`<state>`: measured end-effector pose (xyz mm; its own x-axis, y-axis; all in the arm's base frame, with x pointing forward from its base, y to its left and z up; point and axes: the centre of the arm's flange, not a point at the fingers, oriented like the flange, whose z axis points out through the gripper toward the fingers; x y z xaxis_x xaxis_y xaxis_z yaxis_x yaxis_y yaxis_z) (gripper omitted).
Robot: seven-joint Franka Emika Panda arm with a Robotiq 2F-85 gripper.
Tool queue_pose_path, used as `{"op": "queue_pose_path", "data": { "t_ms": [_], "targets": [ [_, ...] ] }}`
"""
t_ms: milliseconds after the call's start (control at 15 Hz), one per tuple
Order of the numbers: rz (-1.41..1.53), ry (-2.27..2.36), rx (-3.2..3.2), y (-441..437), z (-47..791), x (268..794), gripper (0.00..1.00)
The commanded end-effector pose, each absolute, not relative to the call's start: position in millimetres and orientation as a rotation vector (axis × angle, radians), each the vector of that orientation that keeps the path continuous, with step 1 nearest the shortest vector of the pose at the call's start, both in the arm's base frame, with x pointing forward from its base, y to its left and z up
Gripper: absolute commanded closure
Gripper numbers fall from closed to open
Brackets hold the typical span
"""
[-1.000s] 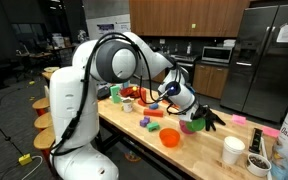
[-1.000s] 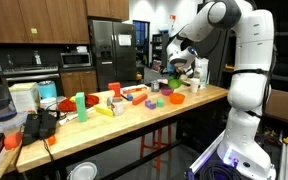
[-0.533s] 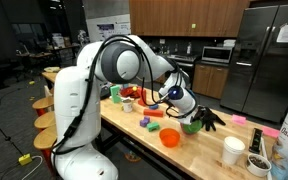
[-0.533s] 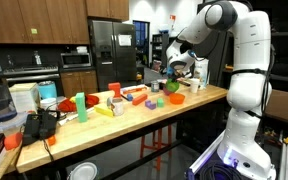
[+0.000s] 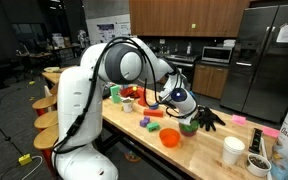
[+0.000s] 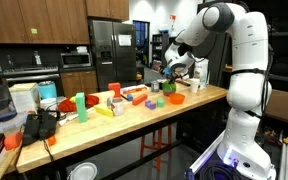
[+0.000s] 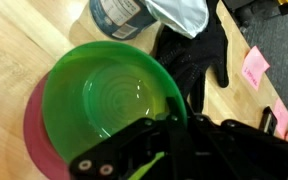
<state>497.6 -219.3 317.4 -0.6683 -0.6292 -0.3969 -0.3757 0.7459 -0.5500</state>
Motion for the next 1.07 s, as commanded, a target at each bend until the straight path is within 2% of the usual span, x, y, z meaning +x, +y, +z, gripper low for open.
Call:
{"op": "queue_pose_path", "data": {
  "t_ms": [0,133,200,267,533,933,1000],
  "targets": [
    [-0.513,2.363,-0.745,-227,339,516,0.99],
    [-0.496,2.362,-0.741,-227,340,518,0.99],
    [-0.49,2.362,-0.74,-227,340,519,0.89],
    [-0.483,2.365,-0.736,-227,342,520,0.69],
    [-0.475,2.373,-0.728,-228,346,524,0.46],
    [-0.513,2.398,-0.687,-227,359,517,0.05],
    [-0.54,2.401,-0.67,-224,364,511,0.01]
  ]
}}
